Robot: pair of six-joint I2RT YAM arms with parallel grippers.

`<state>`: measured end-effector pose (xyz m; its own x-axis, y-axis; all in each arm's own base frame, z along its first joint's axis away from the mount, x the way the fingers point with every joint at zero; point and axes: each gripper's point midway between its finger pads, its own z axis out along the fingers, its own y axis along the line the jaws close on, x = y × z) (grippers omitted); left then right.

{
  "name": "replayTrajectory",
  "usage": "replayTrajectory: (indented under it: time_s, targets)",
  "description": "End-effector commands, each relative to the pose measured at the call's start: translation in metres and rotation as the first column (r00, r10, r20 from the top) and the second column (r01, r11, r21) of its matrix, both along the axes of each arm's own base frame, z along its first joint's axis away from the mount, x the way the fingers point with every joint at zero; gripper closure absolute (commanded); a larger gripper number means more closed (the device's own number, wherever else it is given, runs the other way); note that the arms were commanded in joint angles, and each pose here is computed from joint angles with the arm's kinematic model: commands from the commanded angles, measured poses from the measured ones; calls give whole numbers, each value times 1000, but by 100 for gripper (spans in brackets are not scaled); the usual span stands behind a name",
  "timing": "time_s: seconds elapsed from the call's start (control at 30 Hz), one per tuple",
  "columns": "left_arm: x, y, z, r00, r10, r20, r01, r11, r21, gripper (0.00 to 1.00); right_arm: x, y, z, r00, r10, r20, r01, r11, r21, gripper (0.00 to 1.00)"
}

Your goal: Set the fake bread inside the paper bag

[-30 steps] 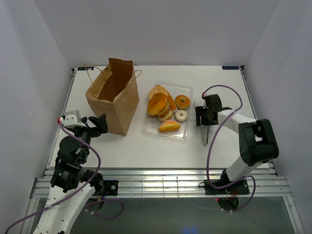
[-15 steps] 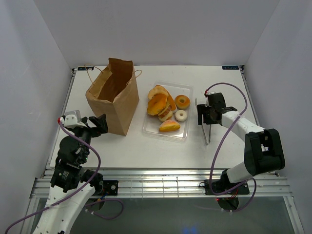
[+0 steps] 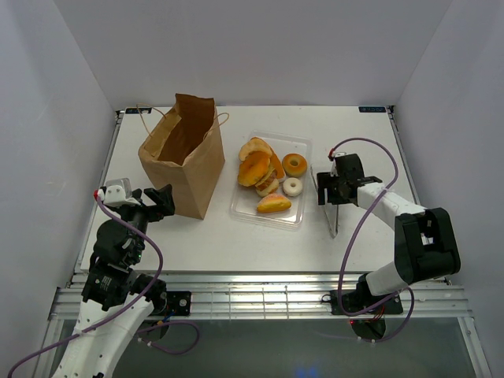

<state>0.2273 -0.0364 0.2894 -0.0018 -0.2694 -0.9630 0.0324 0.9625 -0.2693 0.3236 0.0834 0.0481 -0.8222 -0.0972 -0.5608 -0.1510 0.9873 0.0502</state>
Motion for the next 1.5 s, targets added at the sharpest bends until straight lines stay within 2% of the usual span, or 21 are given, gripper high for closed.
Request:
replayTrajectory:
  time_s: [0.0, 0.27, 0.43, 0.6, 1.0, 1.47]
  targets:
    - [1, -2, 0, 1000, -10, 2, 10, 1000, 9, 2, 15, 5, 5, 996, -4, 85, 2, 1000, 24, 23]
    - [1, -2, 0, 1000, -10, 1, 10, 1000, 11, 2, 18, 5, -19, 999, -8, 42, 7, 1000, 7, 20]
    - [1, -3, 0, 1000, -13, 3, 13, 1000, 10, 2, 9, 5, -25, 999, -4, 34, 3, 1000, 5, 14]
    - [1, -4, 0, 1000, -19, 4, 19, 1000, 10, 2, -1, 3, -31, 999, -20, 25, 21, 1000, -10, 14]
    - [0, -5, 0, 1000, -25, 4, 25, 1000, 10, 2, -5, 2, -33, 999, -44, 12, 44, 999, -6, 29]
    - [0, -5, 0, 1000, -22, 4, 22, 1000, 10, 2, -4, 7, 9, 999, -23, 23, 23, 1000, 15, 29]
